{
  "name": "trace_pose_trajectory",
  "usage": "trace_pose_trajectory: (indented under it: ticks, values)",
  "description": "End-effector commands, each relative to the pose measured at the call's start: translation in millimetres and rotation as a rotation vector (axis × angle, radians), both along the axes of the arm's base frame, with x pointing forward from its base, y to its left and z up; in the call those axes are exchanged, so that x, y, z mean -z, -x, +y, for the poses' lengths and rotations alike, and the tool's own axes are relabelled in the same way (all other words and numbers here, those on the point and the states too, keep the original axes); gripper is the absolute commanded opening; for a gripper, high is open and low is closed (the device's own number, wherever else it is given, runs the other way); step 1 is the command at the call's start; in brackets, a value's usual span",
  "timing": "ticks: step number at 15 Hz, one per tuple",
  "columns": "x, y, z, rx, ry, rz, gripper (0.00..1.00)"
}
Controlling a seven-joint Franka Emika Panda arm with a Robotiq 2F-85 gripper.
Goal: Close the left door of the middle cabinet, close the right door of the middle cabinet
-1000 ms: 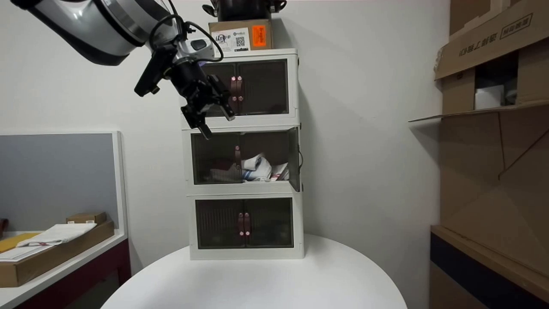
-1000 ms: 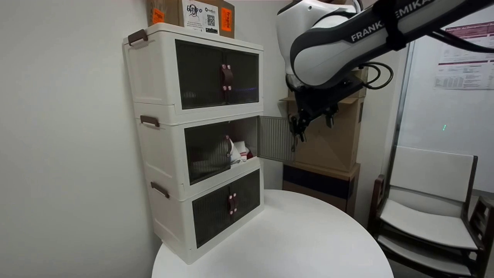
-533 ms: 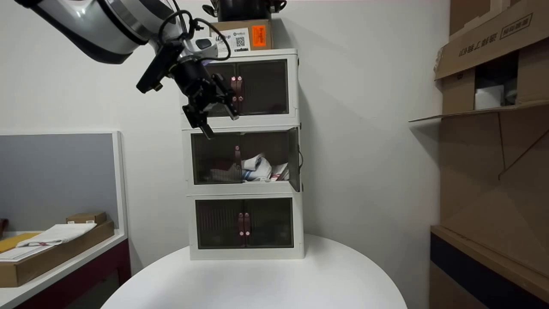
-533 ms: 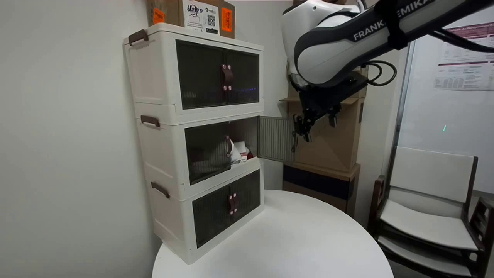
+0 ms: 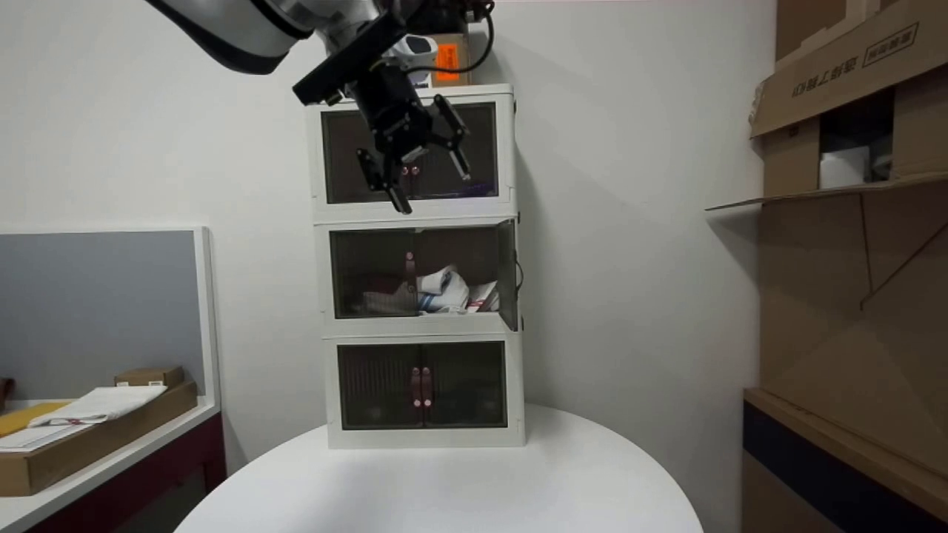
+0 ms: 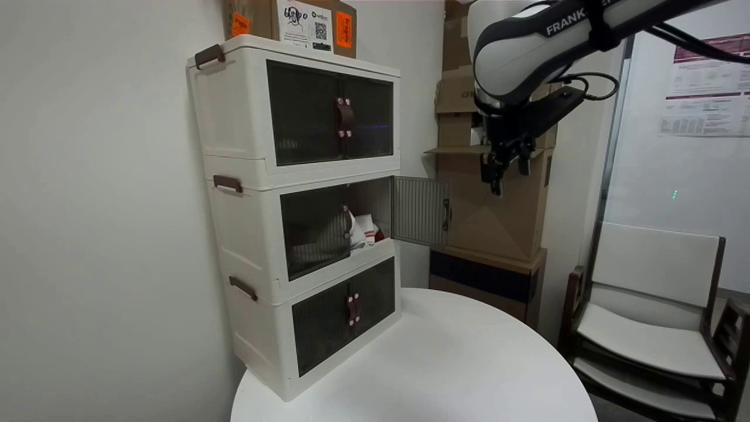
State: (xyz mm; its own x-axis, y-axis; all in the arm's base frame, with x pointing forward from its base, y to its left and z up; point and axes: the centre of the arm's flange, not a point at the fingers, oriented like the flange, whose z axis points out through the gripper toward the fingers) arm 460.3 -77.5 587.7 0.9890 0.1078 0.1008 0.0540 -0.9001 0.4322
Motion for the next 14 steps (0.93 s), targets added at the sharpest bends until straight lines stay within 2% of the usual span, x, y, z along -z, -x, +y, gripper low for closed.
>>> trace_pose_trajectory:
  ticks: [1,6,9,14]
  values:
    - [-16.3,-42.0,-34.6,-0.097,-0.078,0.060,1.00]
    - [-10.1,-105.3,-58.3,-0.132,-0.096,0.125,1.00]
    - [-6.4,-145.4,-52.7,-0.126,-0.092,0.121,1.00]
    - [-8.5,-201.6,-33.2,-0.145,-0.137,0.094,1.00]
